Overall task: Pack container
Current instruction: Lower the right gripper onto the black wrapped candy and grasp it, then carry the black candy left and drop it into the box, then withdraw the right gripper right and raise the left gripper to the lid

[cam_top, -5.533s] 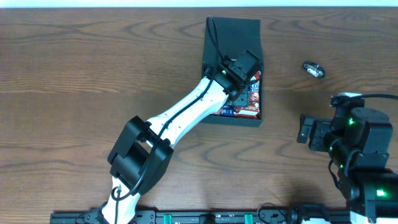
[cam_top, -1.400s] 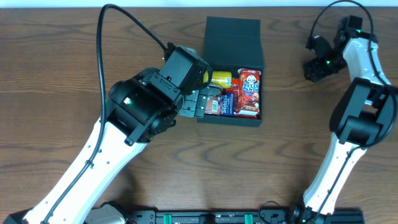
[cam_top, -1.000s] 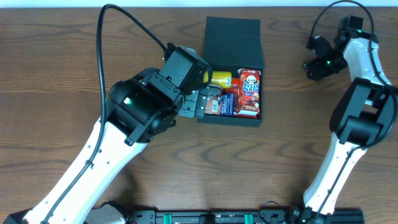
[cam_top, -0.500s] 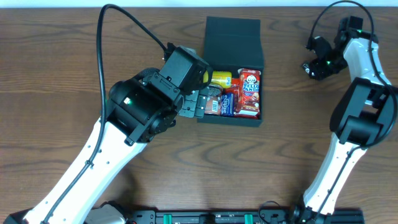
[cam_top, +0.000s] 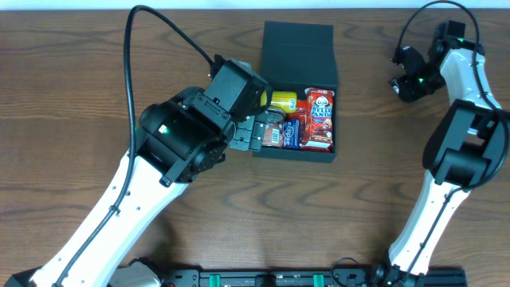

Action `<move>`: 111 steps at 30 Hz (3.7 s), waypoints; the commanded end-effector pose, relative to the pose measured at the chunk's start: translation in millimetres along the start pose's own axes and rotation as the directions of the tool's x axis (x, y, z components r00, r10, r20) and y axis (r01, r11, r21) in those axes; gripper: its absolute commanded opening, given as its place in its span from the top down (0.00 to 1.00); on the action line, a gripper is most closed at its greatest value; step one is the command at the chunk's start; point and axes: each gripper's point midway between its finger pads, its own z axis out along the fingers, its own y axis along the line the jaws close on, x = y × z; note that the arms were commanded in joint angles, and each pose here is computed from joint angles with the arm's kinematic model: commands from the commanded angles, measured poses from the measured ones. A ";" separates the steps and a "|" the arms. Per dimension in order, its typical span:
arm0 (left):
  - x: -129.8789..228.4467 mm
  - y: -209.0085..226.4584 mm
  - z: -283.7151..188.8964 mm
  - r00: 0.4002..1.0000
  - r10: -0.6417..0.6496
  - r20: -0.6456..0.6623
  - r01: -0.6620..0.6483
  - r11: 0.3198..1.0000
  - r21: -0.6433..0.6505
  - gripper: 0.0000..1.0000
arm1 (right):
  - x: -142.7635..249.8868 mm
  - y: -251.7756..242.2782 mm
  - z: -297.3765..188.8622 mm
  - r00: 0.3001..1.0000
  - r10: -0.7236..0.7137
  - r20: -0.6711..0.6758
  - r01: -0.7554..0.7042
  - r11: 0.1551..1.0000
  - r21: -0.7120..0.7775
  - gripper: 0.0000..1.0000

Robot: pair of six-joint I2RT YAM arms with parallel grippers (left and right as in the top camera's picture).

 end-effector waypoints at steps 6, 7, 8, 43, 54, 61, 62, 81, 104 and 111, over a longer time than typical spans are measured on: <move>-2.3 4.8 -2.4 1.000 0.017 0.010 -0.017 1.000 -0.018 0.05 | -4.4 2.1 3.5 1.000 0.019 0.024 -0.018 0.999 -0.031 0.95; -2.3 4.8 -2.4 1.000 0.017 0.010 -0.017 1.000 -0.018 0.05 | -4.8 1.8 2.5 0.999 0.025 0.025 -0.024 0.999 -0.029 0.95; -2.2 4.8 -2.4 1.000 0.017 0.010 -0.017 1.000 -0.019 0.05 | -5.5 1.5 0.6 0.999 0.026 0.028 -0.025 0.999 -0.027 0.96; 40.8 71.6 -17.9 0.983 -0.119 -0.140 0.087 0.973 -0.216 0.05 | -100.2 277.1 -142.8 0.941 0.322 0.102 -0.272 0.901 -0.339 0.98; 48.1 74.1 -19.5 0.979 -0.114 -0.170 0.074 0.971 -0.227 0.05 | -86.9 286.3 -105.9 0.911 0.406 0.073 -0.393 0.908 -0.146 0.98; 48.1 74.1 -19.5 0.979 -0.113 -0.171 0.073 0.971 -0.227 0.05 | -76.1 286.7 -76.7 0.890 0.453 0.057 -0.442 0.886 -0.138 0.98; 48.0 74.1 -19.5 0.979 -0.111 -0.171 0.071 0.971 -0.227 0.05 | -75.6 286.0 -75.7 0.889 0.454 0.059 -0.443 0.886 -0.133 0.98; 46.5 73.6 -19.1 0.980 -0.113 -0.164 0.074 0.972 -0.225 0.05 | -71.6 287.2 -73.2 0.876 0.478 0.064 -0.473 0.877 -0.082 0.41; -23.8 124.5 71.7 0.938 -0.306 -0.161 0.334 0.923 0.192 0.05 | 39.2 247.4 -302.7 0.847 0.369 0.382 -0.428 0.900 0.080 0.01; -63.0 78.8 178.5 0.917 -0.311 -0.248 0.398 0.736 0.547 0.05 | 78.2 230.7 -299.8 0.861 0.372 0.348 -0.457 0.865 0.207 0.01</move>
